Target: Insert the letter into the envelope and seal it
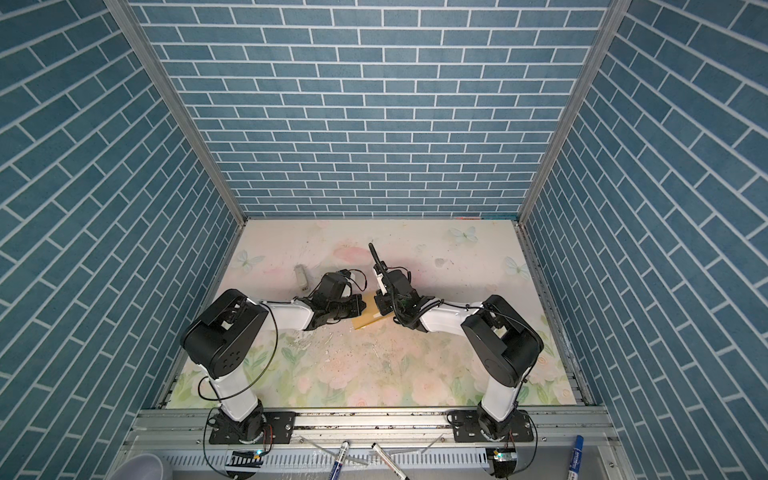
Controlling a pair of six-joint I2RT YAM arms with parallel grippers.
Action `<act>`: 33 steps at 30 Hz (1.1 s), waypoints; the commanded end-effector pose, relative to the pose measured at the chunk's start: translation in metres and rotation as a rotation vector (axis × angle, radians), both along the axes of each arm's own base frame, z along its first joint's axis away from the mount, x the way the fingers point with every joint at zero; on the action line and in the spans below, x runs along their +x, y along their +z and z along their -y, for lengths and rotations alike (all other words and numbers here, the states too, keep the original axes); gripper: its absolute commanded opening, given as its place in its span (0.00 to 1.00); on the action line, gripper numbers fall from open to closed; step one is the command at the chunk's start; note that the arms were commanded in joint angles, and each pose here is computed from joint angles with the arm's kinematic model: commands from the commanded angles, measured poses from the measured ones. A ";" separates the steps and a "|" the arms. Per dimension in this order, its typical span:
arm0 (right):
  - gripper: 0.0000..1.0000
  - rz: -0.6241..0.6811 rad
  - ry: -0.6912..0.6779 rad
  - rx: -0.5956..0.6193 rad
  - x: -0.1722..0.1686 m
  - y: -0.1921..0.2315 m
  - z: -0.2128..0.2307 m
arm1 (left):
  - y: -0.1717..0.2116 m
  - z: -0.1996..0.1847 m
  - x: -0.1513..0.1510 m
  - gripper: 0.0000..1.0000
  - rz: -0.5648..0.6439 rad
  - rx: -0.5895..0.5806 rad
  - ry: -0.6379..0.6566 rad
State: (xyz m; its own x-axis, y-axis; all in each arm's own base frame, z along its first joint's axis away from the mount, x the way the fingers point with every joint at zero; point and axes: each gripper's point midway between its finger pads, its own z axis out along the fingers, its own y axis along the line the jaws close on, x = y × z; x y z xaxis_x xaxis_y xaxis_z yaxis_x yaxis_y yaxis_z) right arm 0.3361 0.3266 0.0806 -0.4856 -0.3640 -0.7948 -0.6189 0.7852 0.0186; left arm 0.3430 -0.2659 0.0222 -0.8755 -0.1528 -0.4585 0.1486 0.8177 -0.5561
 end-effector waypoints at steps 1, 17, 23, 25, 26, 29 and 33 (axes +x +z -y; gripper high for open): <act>0.00 0.032 0.021 -0.034 0.006 0.005 -0.008 | -0.026 -0.017 -0.011 0.00 -0.064 0.070 0.028; 0.00 -0.026 -0.035 -0.234 -0.004 -0.028 0.029 | -0.034 -0.025 -0.014 0.00 -0.074 0.102 0.050; 0.00 -0.031 -0.056 -0.259 -0.003 -0.032 0.038 | -0.036 -0.028 -0.015 0.00 -0.078 0.114 0.056; 0.00 -0.034 -0.064 -0.267 -0.003 -0.034 0.042 | -0.037 -0.029 -0.016 0.00 -0.079 0.118 0.058; 0.00 -0.034 -0.067 -0.269 -0.003 -0.034 0.044 | -0.037 -0.029 -0.016 0.00 -0.078 0.118 0.059; 0.00 -0.038 -0.083 -0.275 -0.002 -0.035 0.051 | -0.038 -0.031 -0.017 0.00 -0.080 0.123 0.062; 0.00 -0.050 -0.106 -0.280 -0.002 -0.037 0.060 | -0.039 -0.031 -0.018 0.00 -0.083 0.128 0.062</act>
State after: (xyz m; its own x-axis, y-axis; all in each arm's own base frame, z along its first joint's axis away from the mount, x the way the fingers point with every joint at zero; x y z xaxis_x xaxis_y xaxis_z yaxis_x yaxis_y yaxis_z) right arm 0.3385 0.3134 0.0698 -0.5060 -0.4297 -0.7479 -0.5904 0.8047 -0.0629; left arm 0.3470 -0.2611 0.0211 -0.8559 -0.1715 -0.4878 0.1433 0.8278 -0.5424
